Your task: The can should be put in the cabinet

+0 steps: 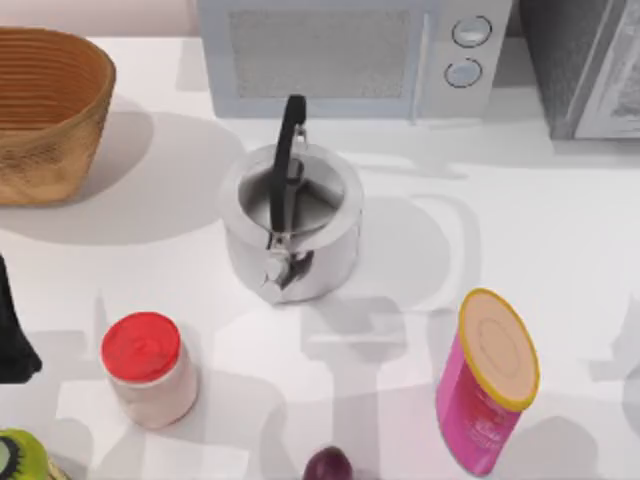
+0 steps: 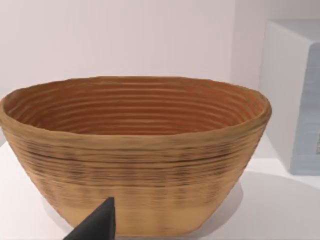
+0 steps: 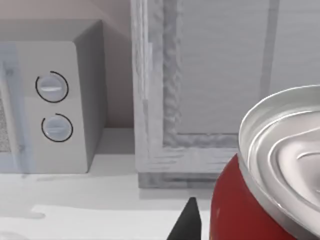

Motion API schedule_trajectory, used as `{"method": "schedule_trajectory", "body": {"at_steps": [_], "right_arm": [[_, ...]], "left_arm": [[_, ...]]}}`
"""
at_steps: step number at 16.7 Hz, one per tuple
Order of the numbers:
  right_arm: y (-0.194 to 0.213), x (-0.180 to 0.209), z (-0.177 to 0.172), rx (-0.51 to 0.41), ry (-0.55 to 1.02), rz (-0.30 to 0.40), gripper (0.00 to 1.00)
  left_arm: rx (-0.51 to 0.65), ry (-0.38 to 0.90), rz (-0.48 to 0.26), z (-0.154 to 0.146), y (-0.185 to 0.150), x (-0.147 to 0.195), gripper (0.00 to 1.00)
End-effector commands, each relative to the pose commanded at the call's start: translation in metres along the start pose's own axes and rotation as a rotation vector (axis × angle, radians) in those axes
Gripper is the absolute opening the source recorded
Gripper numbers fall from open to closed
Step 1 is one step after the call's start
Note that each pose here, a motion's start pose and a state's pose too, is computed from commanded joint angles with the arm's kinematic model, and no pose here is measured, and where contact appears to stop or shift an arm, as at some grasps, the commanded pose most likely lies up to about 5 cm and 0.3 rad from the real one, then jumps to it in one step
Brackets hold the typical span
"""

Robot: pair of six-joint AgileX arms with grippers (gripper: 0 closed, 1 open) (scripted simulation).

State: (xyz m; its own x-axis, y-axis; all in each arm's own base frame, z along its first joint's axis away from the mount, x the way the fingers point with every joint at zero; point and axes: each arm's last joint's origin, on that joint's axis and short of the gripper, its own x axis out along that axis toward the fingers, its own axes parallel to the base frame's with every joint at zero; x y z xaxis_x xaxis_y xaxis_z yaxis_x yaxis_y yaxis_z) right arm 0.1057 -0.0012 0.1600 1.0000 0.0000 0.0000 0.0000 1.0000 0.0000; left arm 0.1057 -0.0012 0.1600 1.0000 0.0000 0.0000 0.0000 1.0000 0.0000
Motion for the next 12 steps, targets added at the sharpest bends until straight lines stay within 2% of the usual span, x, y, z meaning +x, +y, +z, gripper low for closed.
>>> {"method": "schedule_trajectory", "body": {"at_steps": [3, 6, 9, 12], "right_arm": [[0.0, 0.0, 0.003, 0.002, 0.002, 0.002, 0.0], [0.002, 0.001, 0.026, 0.0, 0.014, 0.006, 0.0], [0.004, 0.004, 0.074, -0.003, 0.021, 0.006, 0.0], [0.007, 0.014, 0.143, -0.004, 0.0, 0.003, 0.0]], "left_arm": [[0.0, 0.0, 0.0, 0.0, 0.0, 0.0, 1.0], [0.0, 0.0, 0.0, 0.0, 0.0, 0.0, 1.0], [0.0, 0.0, 0.0, 0.0, 0.0, 0.0, 1.0], [0.0, 0.0, 0.0, 0.0, 0.0, 0.0, 1.0]]}}
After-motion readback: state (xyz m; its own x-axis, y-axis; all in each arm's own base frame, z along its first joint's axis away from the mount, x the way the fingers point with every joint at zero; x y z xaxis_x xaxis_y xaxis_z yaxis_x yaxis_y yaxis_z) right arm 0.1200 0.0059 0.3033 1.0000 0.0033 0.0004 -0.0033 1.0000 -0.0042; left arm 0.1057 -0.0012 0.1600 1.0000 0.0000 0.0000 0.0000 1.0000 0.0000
